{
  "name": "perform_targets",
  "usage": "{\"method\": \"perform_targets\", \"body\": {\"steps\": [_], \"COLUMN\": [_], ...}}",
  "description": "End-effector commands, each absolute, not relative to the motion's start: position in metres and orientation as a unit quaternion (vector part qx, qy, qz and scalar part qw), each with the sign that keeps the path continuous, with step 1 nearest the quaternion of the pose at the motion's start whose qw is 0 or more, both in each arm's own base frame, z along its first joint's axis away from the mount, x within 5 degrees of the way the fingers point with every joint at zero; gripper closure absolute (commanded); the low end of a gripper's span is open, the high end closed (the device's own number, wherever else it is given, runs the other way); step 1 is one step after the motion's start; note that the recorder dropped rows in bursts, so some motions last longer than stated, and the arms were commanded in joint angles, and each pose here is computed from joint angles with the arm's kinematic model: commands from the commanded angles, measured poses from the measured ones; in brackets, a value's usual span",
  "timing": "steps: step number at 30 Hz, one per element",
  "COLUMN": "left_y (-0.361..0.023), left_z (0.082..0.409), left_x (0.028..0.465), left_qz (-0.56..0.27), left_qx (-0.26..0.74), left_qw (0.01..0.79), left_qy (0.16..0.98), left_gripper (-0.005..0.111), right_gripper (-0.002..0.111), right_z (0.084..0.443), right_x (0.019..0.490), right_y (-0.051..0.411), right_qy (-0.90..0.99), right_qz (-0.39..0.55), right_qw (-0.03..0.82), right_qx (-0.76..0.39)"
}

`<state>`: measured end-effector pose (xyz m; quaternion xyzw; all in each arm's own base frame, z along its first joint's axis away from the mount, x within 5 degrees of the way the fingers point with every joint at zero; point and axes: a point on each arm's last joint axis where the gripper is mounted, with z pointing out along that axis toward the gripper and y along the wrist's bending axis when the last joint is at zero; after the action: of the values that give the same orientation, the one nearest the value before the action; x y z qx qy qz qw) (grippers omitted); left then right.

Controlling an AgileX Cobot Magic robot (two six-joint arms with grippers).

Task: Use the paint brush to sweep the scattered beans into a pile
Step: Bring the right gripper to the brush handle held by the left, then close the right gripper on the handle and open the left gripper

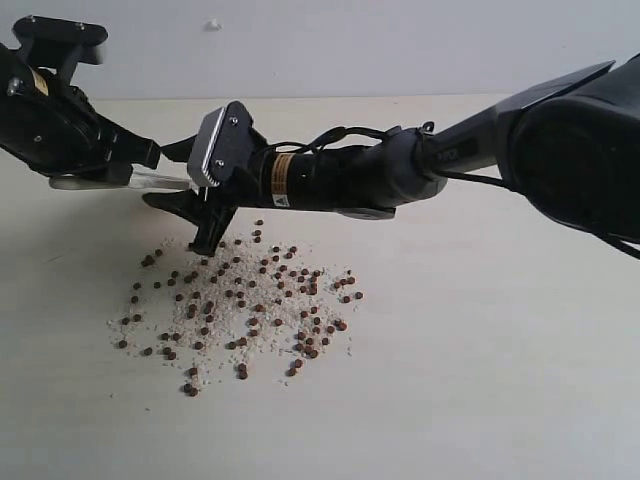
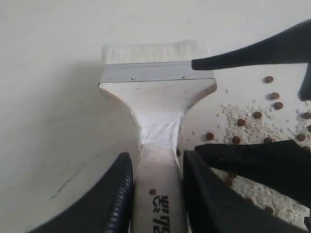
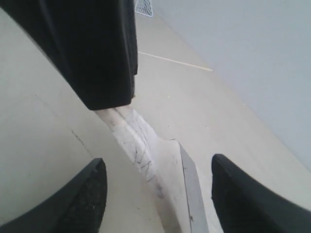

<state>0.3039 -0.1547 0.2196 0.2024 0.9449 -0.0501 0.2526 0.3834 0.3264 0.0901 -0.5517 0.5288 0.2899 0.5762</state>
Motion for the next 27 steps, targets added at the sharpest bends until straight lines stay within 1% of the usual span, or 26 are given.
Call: {"method": "perform_targets", "body": {"steps": [1, 18, 27], "left_y": [-0.155, -0.164, -0.167], "left_z": [0.227, 0.228, 0.229], "left_x": [0.304, 0.301, 0.301], "left_qz": [-0.062, -0.111, -0.127], "left_qx": [0.194, 0.215, 0.22], "left_qw": [0.265, 0.261, 0.262], "left_qy": [0.943, 0.934, 0.931], "left_gripper": [0.107, 0.107, 0.107], "right_gripper": [0.049, 0.049, 0.058], "right_z": [0.092, 0.093, 0.092], "right_x": [0.384, 0.374, 0.375], "right_y": [0.328, 0.341, 0.342], "right_qy": [0.517, 0.492, 0.5], "right_qz": [0.292, 0.287, 0.28], "right_qw": [0.582, 0.585, 0.582], "right_qx": [-0.555, -0.578, -0.577]}}
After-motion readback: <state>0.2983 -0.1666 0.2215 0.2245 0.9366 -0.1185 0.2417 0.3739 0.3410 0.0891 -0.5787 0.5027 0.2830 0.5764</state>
